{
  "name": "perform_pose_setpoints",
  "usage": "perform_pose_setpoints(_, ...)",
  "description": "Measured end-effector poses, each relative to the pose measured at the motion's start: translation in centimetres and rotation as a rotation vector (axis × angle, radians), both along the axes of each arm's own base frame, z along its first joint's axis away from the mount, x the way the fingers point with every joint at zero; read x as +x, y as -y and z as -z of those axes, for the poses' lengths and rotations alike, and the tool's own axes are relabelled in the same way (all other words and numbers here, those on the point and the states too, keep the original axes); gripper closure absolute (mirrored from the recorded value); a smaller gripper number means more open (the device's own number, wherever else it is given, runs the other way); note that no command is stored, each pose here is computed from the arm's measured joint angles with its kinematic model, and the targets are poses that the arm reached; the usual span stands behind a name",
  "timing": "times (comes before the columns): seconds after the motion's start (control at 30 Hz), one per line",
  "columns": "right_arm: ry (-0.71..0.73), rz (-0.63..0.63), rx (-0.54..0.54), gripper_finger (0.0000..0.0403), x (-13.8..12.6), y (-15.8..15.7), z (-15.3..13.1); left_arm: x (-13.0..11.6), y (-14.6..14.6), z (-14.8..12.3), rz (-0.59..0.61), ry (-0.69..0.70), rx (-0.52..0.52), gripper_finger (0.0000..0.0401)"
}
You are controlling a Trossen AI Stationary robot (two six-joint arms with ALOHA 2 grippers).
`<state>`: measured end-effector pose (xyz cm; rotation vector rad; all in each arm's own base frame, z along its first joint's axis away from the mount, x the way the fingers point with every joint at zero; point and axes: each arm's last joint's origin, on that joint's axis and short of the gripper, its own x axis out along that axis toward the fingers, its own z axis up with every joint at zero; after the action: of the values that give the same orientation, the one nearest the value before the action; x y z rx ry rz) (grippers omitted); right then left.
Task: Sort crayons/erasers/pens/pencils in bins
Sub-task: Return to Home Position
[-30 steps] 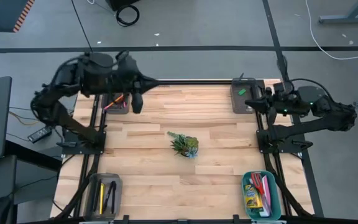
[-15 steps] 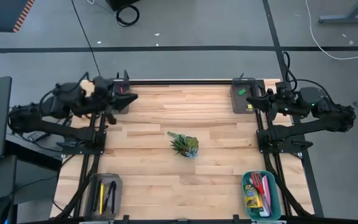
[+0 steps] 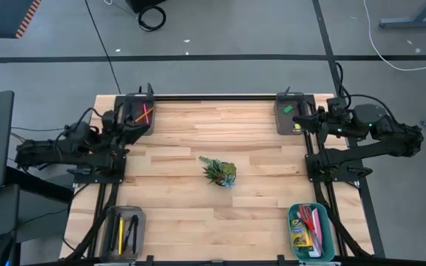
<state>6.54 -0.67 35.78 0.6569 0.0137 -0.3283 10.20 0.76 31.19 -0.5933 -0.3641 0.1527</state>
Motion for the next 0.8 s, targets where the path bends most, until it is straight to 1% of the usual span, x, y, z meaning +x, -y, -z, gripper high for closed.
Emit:
perform_pose_setpoints(0.13, -0.003, -0.006, 0.024, 0.0395, 0.0, 0.0, 0.1, -0.5, 0.0, 2.6, 0.0, 0.057, 0.0, 0.0396)
perform_pose_setpoints(0.27, 0.008, -0.006, 0.029, 0.0395, 0.0, 0.0, 0.0, -0.7, 0.0, 5.5, 0.0, 0.117, -0.011, 0.0392)
perform_pose_setpoints(0.33, 0.03, -0.004, 0.054, 0.0395, 0.0, 0.0, -0.1, -0.8, 0.0, 7.1, -0.001, 0.145, -0.027, 0.0391)
perform_pose_setpoints(0.43, 0.076, 0.002, 0.134, 0.0395, 0.0, 0.0, -0.3, -0.9, 0.0, 9.2, 0.009, 0.201, -0.053, 0.0396)
perform_pose_setpoints(0.47, 0.084, 0.001, 0.135, 0.0395, 0.1, 0.0, -0.4, -1.0, -0.1, 9.8, 0.007, 0.218, -0.068, 0.0397)
perform_pose_setpoints(0.5, 0.083, -0.001, 0.11, 0.0395, 0.1, 0.0, -0.5, -1.0, -0.1, 9.9, 0.008, 0.211, -0.082, 0.0396)
perform_pose_setpoints(0.6, 0.087, -0.016, -0.042, 0.0395, 0.3, -0.1, -1.0, -1.0, -0.1, 10.0, 0.0, 0.201, -0.088, 0.0392)
perform_pose_setpoints(0.67, 0.06, -0.023, -0.123, 0.0395, 0.3, -0.1, -1.0, -1.1, -0.1, 9.9, 0.002, 0.213, -0.091, 0.0391)
perform_pose_setpoints(0.73, 0.043, -0.024, -0.181, 0.0395, 0.3, 0.0, -1.0, -1.1, -0.1, 9.9, 0.009, 0.215, -0.108, 0.0395)
perform_pose_setpoints(0.8, 0.029, -0.023, -0.212, 0.0395, 0.4, 0.0, -0.6, -1.1, -0.1, 9.9, 0.017, 0.224, -0.128, 0.0397)
